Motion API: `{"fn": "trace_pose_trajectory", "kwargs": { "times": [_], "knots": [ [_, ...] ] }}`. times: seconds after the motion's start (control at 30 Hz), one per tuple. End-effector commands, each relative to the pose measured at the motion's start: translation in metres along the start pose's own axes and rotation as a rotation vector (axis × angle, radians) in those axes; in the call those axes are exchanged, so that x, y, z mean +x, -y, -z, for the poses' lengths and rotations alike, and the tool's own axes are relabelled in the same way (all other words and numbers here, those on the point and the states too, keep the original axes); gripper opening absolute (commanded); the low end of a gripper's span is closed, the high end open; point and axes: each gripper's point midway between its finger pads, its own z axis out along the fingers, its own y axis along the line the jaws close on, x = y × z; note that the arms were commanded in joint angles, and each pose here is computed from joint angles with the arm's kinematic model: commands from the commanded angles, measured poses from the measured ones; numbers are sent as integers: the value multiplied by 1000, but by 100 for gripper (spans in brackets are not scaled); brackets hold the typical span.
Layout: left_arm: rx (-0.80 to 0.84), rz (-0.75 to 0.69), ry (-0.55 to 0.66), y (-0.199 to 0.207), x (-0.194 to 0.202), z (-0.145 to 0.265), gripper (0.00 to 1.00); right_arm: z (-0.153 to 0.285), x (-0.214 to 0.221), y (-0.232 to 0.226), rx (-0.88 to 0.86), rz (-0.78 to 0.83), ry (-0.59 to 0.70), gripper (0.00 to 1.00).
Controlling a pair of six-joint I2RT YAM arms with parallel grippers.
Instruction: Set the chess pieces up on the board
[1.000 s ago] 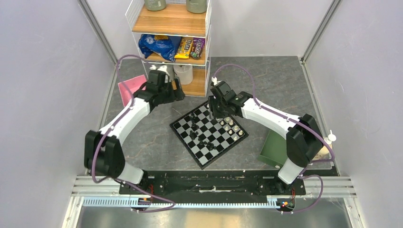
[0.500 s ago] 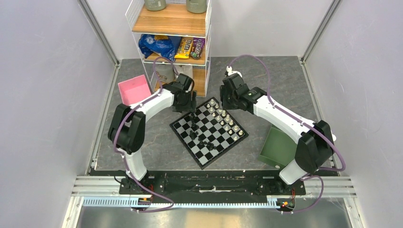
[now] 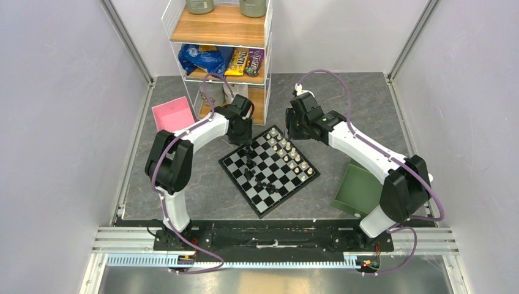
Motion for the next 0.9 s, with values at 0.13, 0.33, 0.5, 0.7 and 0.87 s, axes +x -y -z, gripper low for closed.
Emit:
{"fn": "trace_pose_trajectory", "kwargs": {
  "times": [0.13, 0.33, 0.5, 0.7, 0.87],
  "knots": [
    [6, -2, 11, 7, -12, -1, 42, 5, -22, -9, -44, -11, 55, 49],
    [9, -11, 0, 8, -9, 1, 21, 3, -21, -7, -45, -11, 47, 49],
    [-11, -9, 12, 3, -8, 6, 3, 1, -21, -9, -55, -12, 40, 49],
    [-82, 7, 34, -14, -2, 19, 2, 1, -21, -10, -61, -13, 36, 49],
    [-123, 32, 62, -27, 4, 32, 2, 0, -18, -12, -69, -19, 27, 49]
  ]
}}
